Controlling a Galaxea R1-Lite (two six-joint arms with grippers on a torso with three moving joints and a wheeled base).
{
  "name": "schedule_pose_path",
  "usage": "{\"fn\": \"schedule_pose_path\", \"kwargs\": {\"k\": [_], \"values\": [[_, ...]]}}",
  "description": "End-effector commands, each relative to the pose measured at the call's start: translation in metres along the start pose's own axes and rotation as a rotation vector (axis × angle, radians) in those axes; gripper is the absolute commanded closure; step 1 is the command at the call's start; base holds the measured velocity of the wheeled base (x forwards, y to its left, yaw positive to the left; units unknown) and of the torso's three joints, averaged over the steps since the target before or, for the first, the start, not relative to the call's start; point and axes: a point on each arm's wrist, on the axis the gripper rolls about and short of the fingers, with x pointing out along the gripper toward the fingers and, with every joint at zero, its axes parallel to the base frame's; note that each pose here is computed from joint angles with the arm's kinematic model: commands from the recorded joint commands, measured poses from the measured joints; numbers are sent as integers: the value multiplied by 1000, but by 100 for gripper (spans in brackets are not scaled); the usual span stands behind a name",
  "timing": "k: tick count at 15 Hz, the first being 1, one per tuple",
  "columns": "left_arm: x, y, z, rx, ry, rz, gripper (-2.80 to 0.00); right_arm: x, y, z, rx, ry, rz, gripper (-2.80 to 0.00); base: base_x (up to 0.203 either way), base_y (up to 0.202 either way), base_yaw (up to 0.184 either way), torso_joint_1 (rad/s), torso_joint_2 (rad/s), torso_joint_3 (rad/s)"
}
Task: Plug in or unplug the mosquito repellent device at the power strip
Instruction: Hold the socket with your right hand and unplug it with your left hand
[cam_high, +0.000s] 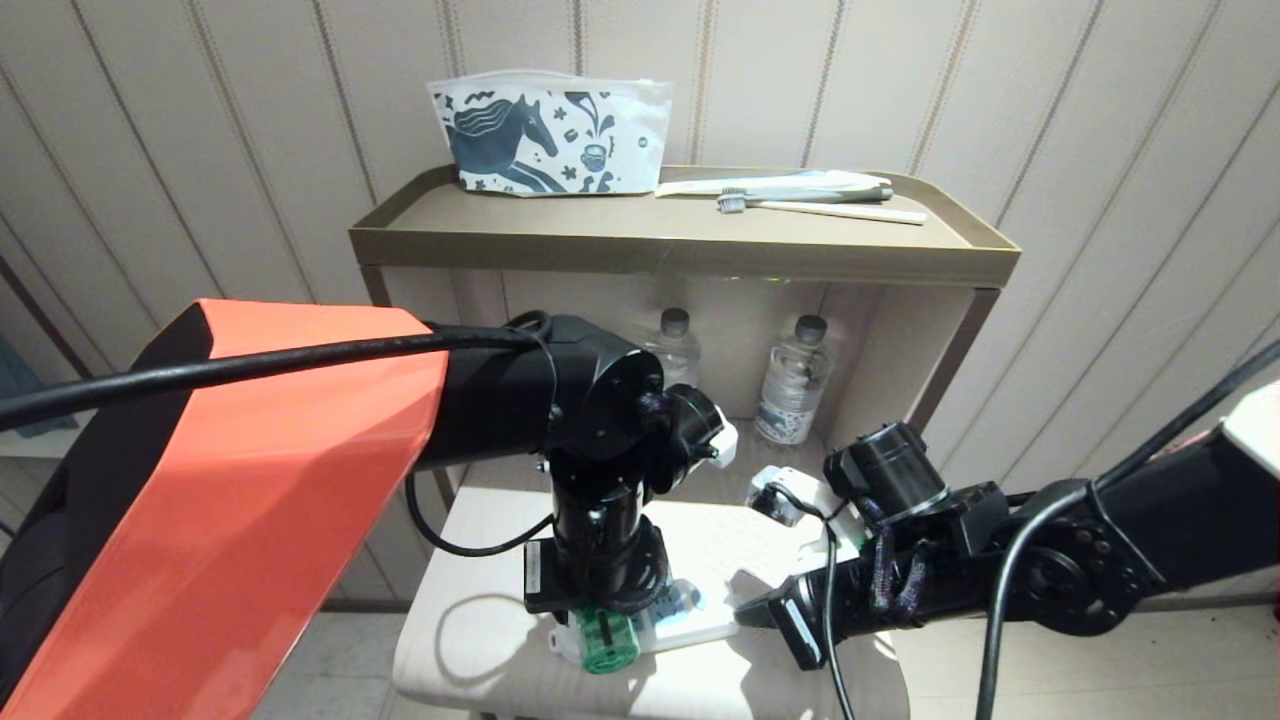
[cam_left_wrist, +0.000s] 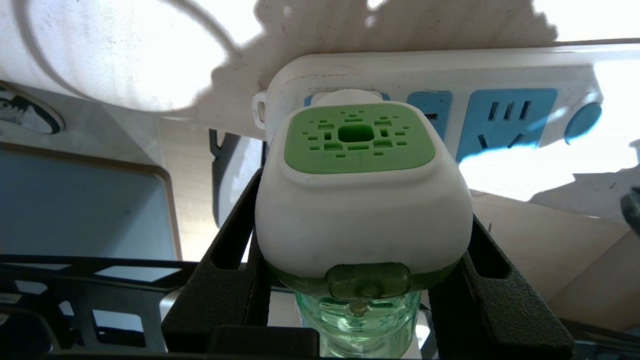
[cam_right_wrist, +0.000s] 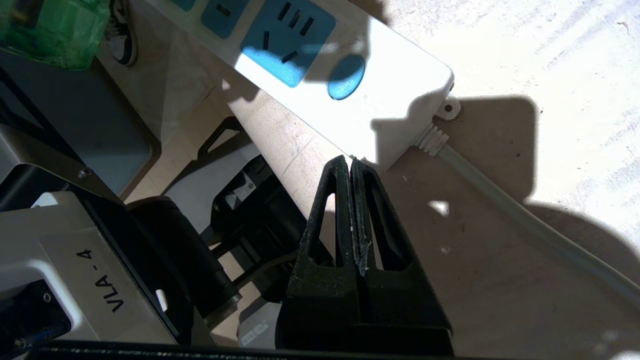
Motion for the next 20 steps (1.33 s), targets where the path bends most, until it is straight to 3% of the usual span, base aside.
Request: {"fn": "schedule_pose_path", "kwargs": {"k": [1, 12, 20], "values": [[0, 0, 0, -4, 2, 5, 0, 4, 2, 0, -5, 9, 9, 0, 0, 0, 0, 0, 0, 0], [5, -1, 1, -3, -11, 18, 0, 20, 5, 11, -33, -21, -20, 0, 0, 0, 0, 0, 0, 0], [-1, -1, 2, -6, -36, 0, 0, 34, 4, 6, -31, 18, -9, 0, 0, 0, 0, 0, 0, 0]]}}
